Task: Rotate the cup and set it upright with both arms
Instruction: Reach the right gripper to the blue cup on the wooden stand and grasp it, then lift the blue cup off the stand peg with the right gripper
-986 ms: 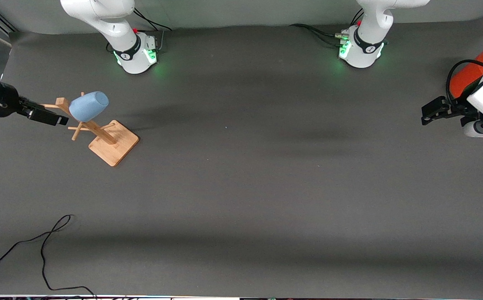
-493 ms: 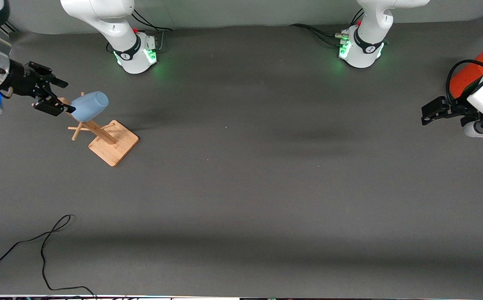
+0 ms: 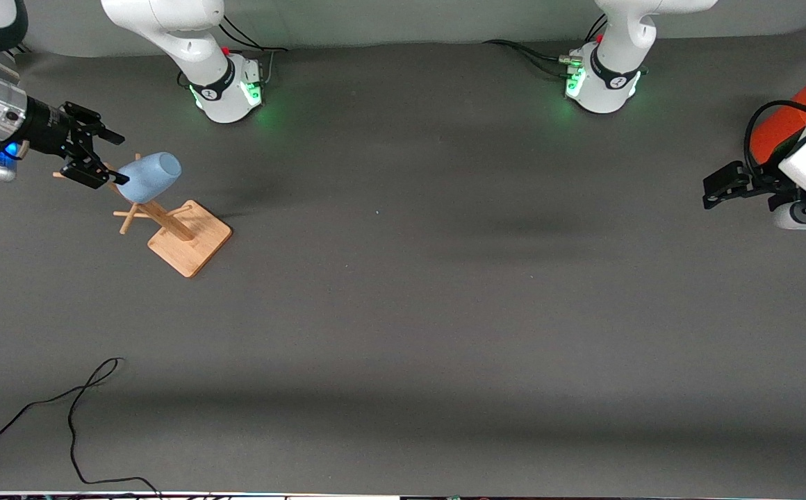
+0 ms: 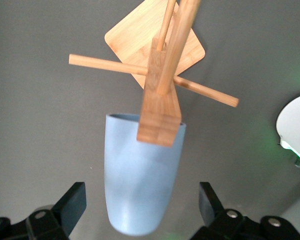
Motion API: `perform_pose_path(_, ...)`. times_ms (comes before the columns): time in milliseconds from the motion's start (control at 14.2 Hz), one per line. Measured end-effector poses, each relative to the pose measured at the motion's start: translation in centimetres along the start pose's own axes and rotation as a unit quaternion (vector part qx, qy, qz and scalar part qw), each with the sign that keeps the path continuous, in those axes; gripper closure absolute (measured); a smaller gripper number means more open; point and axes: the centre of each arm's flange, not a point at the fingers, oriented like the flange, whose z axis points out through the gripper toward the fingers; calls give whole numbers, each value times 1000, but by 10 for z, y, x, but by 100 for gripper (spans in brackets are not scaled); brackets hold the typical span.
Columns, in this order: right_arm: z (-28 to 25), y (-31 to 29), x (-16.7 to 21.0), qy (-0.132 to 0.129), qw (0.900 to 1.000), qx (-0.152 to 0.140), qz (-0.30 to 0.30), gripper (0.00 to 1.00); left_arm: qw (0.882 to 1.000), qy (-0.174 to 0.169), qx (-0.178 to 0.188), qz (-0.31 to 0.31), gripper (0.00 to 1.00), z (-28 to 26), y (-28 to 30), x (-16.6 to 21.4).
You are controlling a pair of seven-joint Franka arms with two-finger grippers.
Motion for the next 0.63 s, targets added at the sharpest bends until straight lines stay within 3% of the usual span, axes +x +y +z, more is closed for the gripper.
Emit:
perform_pose_path(423,46,3,13,-22,999,3,26,1,1000,-1,0,0,0,1,0,1)
perform_pose_path(493,48,2,14,-24,999,0,27,4,1000,-1,0,0,0,1,0,1)
perform_pose_path(634,49,1,14,-25,999,3,27,19,1000,-1,0,0,0,1,0,1)
